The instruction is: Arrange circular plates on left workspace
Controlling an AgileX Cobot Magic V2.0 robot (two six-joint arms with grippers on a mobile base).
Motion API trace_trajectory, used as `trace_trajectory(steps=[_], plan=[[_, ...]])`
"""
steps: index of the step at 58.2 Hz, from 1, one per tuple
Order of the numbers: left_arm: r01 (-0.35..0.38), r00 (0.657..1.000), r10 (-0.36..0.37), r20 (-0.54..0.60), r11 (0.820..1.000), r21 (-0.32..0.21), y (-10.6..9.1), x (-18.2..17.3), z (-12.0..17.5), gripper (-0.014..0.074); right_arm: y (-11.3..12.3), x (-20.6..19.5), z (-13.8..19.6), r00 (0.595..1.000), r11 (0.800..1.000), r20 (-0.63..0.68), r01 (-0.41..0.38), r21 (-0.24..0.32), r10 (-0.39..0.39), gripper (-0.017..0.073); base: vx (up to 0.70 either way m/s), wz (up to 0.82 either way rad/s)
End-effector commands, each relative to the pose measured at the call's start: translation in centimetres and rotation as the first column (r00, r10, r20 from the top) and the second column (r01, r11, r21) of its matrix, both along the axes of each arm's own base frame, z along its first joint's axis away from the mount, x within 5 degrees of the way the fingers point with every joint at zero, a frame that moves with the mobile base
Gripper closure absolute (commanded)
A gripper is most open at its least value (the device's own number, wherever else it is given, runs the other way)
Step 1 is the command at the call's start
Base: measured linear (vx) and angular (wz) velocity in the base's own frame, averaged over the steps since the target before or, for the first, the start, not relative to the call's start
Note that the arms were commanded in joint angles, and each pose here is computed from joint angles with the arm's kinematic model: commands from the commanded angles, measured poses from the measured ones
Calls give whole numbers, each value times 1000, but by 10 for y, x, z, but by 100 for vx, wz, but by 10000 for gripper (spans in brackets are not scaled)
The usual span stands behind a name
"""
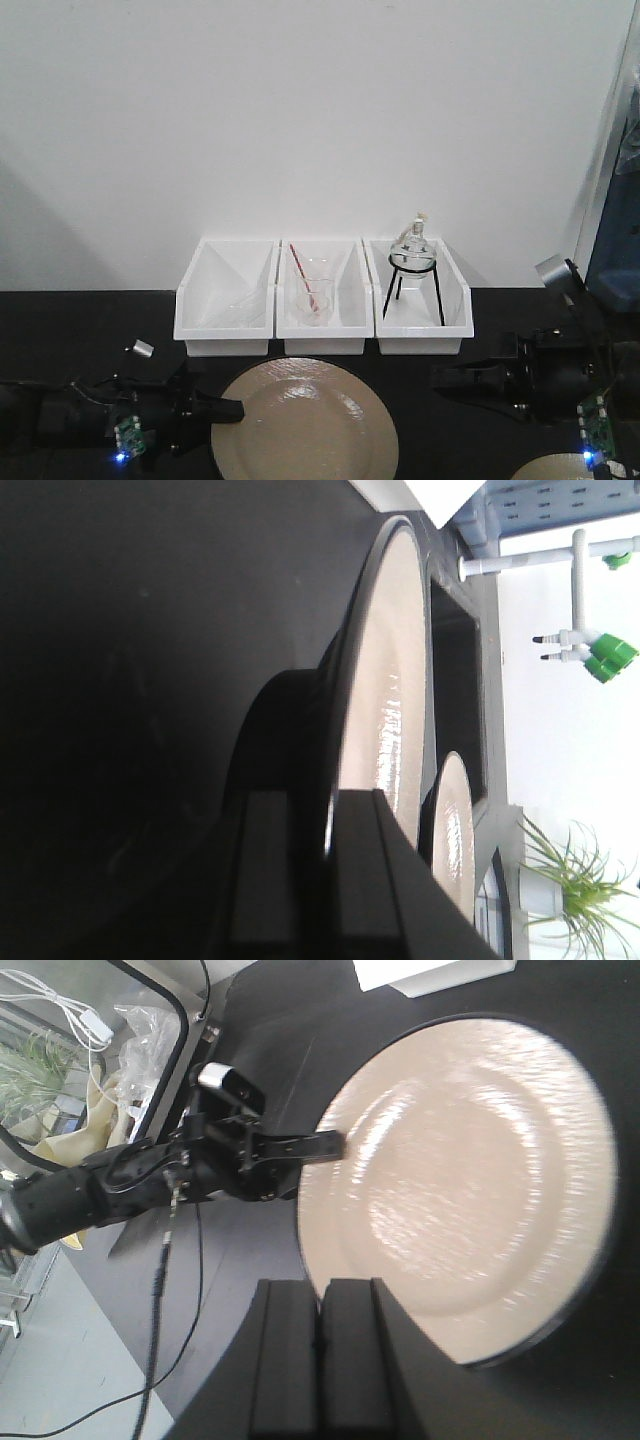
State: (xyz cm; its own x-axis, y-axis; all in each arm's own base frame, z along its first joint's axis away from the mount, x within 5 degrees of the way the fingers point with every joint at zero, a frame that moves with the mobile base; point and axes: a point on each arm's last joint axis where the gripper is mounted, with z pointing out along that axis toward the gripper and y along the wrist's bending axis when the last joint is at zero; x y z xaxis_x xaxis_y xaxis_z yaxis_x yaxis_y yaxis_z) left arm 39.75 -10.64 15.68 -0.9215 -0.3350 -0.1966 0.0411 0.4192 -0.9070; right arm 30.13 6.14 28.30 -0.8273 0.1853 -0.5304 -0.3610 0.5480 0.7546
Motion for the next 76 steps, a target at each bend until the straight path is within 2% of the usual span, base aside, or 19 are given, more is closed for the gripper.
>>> trace_trajectory(steps=[1,9,19,26,32,38,50,54,62,76], plan=[[-16,997,30,66,980,-198,-15,11,43,594,0,-2,24,997,999,78,3,54,-7,564,0,0],[-12,998,24,64,982,-190,-22,18,37,594,0,-2,24,997,999,78,3,54,-7,564,0,0],[-70,995,78,57,989,-134,-21,24,31,585,1,-2,24,997,999,77,-6,51,2,564,0,0],[-99,992,106,67,990,-99,-19,26,28,540,1,-3,23,997,999,76,-8,47,5,564,0,0],[-78,987,86,133,995,-62,-19,26,28,452,1,-3,23,997,999,76,-10,43,7,564,0,0],[-62,981,67,179,997,-33,-21,26,28,303,1,-3,23,997,999,76,-11,41,8,564,0,0],[-62,980,66,188,998,-27,-19,27,27,69,0,-3,23,997,999,76,-12,36,9,564,0,0],[-75,979,78,190,997,-23,-14,28,27,32,1,-4,23,997,999,74,-23,41,20,564,0,0],[-106,975,106,195,994,-14,3,32,27,25,1,-4,23,997,999,77,-29,37,26,564,0,0],[-117,972,112,207,993,8,51,34,26,37,1,-4,22,996,999,84,-30,28,27,564,0,0]])
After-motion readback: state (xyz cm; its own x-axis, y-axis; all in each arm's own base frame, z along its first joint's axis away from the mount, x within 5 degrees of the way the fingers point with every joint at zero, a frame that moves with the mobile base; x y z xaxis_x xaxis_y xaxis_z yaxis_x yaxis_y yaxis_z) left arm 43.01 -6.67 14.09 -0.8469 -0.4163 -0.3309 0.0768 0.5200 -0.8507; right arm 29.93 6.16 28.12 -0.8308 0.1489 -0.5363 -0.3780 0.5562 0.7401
